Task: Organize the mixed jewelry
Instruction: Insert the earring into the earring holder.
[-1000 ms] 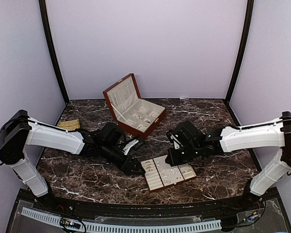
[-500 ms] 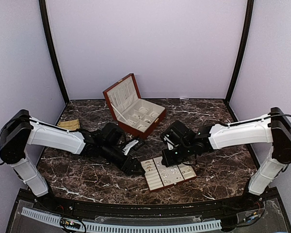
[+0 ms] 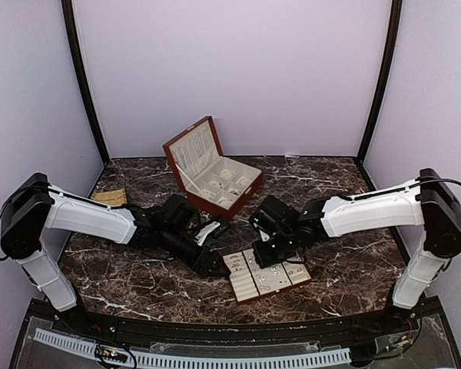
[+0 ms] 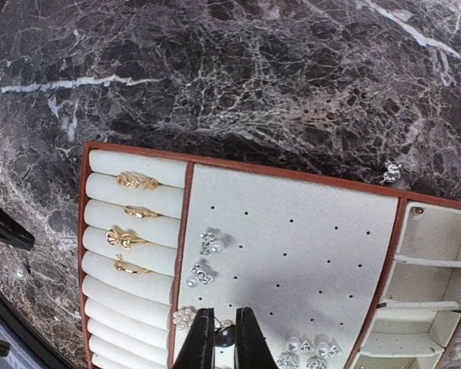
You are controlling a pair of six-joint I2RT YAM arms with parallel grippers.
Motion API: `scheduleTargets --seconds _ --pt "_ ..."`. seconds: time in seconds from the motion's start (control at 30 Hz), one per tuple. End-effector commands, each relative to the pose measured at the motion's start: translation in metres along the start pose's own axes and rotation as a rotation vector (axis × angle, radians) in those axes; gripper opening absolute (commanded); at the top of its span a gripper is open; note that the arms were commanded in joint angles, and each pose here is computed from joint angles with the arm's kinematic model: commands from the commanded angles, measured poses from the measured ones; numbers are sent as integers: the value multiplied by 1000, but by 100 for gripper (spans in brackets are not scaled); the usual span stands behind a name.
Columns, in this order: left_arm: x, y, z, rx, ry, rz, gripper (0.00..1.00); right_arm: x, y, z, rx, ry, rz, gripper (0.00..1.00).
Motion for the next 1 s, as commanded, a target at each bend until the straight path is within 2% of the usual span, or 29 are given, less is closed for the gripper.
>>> scheduleTargets --seconds 0.0,0.97 --pt "-5 5 0 -5 -20 15 60 3 4 -1 -10 -42 -29 6" --pt "-7 6 0 -5 -31 19 60 8 2 7 16 -85 -73 7"
Point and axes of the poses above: each gripper's point midway between its finger pads, its own z axis out along the fingers, its own x axis along the line the jaws close on, y = z × x, the point moved 7 cm from there along -z, back along the fingers, and after that the axes turned 7 degrees about -z, right-handed, at the moved point
